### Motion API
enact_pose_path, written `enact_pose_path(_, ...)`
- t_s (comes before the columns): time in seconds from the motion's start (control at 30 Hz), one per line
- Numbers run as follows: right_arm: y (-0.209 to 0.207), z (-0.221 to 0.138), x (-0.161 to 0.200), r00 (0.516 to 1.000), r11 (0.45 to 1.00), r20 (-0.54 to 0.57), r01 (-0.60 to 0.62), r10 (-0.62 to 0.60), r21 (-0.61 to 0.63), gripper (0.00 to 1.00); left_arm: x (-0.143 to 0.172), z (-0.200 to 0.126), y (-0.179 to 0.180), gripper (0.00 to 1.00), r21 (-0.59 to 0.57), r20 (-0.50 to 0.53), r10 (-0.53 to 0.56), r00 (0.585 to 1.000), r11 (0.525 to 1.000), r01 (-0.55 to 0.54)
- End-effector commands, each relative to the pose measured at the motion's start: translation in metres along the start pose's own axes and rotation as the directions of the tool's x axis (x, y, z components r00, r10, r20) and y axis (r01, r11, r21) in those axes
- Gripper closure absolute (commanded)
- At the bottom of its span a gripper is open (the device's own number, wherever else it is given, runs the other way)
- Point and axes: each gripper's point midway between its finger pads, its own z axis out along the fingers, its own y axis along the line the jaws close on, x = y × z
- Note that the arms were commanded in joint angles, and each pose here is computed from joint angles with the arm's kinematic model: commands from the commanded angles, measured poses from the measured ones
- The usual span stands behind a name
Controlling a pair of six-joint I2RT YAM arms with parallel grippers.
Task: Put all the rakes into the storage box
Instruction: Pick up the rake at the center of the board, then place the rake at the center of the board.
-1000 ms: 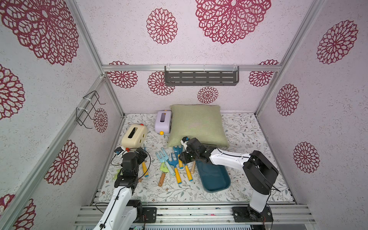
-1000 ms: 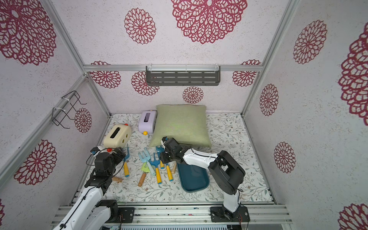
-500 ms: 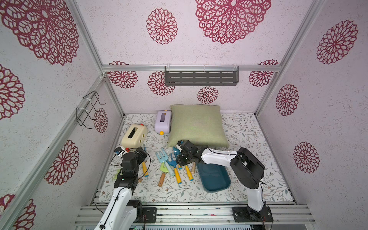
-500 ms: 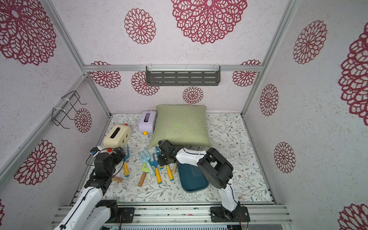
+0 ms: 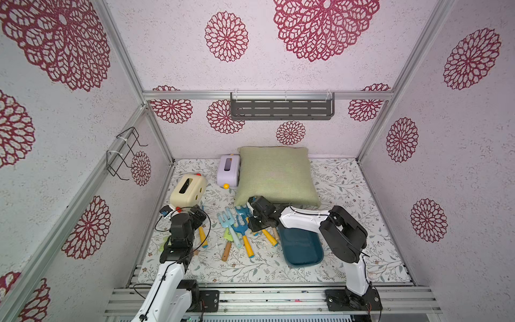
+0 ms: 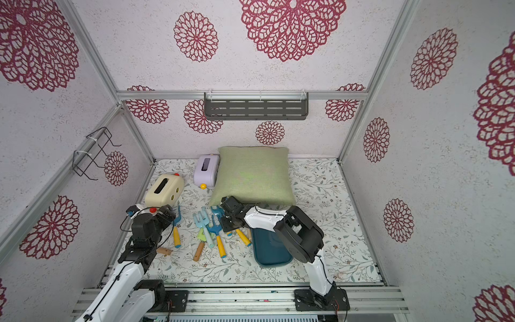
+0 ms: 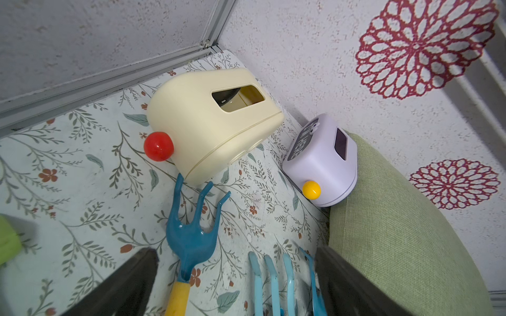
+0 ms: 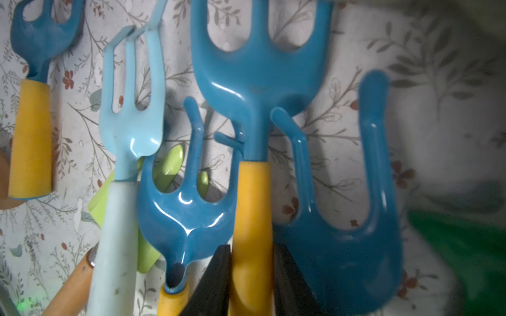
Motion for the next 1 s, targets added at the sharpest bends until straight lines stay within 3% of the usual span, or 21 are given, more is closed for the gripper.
enact_pose_path(0.0,0.0,-0.006,-0.002,1.0,1.0,0.003,0.008,-0.008,0.023,0.75,-0.003,0.0,-0.001,0.03,0.013,0.018,-0.009,1.0,1.0,0.009)
enact_pose_path(0.2,0.014,-0.028,-0.01,0.999,0.999,0.047,0.019,-0.018,-0.037,0.83,-0.004,0.0,-0.001,0.03,0.015,0.02,-0.011,1.0,1.0,0.011)
enact_pose_path(0.43,0.063,-0.07,-0.02,0.993,0.954,0.115,0.056,-0.022,-0.295,0.85,-0.003,0.0,-0.001,0.03,0.017,0.02,-0.013,1.0,1.0,0.013)
enact_pose_path(0.63,0.08,-0.102,-0.006,0.992,0.904,0.123,0.061,-0.009,-0.422,0.87,-0.005,-0.002,0.0,0.03,0.017,0.029,-0.014,0.999,1.0,0.013)
enact_pose_path(0.77,0.074,-0.116,0.002,0.99,0.904,0.137,0.046,0.014,-0.425,0.87,-0.004,-0.002,0.001,0.02,0.016,0.027,-0.014,1.0,1.0,0.014)
enact_pose_path(0.97,0.046,-0.116,0.02,0.99,0.947,0.135,0.011,0.034,-0.321,0.87,-0.002,0.0,0.0,0.03,0.018,0.02,-0.018,1.0,1.0,0.018)
